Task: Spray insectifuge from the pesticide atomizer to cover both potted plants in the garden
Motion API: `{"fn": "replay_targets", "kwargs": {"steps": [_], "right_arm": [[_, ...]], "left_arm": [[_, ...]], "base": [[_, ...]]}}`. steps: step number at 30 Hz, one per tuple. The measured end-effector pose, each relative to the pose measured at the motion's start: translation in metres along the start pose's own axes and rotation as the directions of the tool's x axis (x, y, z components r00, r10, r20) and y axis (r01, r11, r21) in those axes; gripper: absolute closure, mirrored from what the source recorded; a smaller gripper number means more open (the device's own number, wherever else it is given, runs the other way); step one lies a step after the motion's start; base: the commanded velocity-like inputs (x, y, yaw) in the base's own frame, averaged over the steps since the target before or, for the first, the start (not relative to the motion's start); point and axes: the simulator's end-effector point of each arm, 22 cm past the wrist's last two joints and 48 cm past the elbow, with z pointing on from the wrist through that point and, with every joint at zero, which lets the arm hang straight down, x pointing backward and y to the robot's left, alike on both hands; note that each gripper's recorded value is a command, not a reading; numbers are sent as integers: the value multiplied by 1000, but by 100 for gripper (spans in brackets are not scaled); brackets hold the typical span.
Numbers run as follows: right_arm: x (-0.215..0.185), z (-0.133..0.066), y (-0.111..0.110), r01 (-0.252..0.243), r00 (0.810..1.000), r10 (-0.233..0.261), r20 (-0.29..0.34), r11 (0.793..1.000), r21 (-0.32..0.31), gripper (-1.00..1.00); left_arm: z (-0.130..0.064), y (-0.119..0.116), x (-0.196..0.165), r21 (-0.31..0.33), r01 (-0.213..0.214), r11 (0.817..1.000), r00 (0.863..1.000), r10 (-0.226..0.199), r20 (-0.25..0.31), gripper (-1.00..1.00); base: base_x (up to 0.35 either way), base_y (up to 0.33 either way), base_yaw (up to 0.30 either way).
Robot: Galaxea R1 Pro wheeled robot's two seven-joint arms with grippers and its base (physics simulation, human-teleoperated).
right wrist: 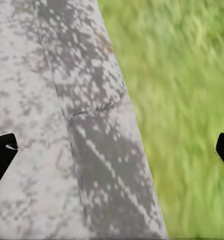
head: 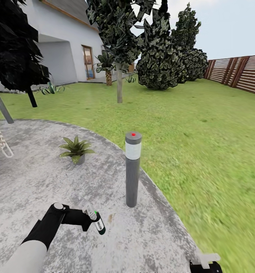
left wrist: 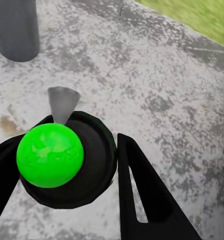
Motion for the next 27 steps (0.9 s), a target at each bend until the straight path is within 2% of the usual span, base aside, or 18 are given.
{"fn": "replay_targets", "kwargs": {"steps": [6, 19, 27], "right_arm": [[0, 0, 1, -1, 1000, 1, 0, 1000, -1, -100], [0, 0, 1, 0, 1000, 0, 0, 1000, -1, -100], [0, 0, 0, 0, 1000, 0, 0, 1000, 1, -100]], "left_arm": [[0, 1, 0, -3, 1, 1000, 1000, -1, -2, 100], [0, 0, 0, -3, 1, 1000, 1000, -1, -3, 100], [0, 1, 0, -3, 1, 1000, 1000, -1, -3, 100]], "base": [[-39, -308, 70], [0, -310, 266], [0, -311, 25]]}}
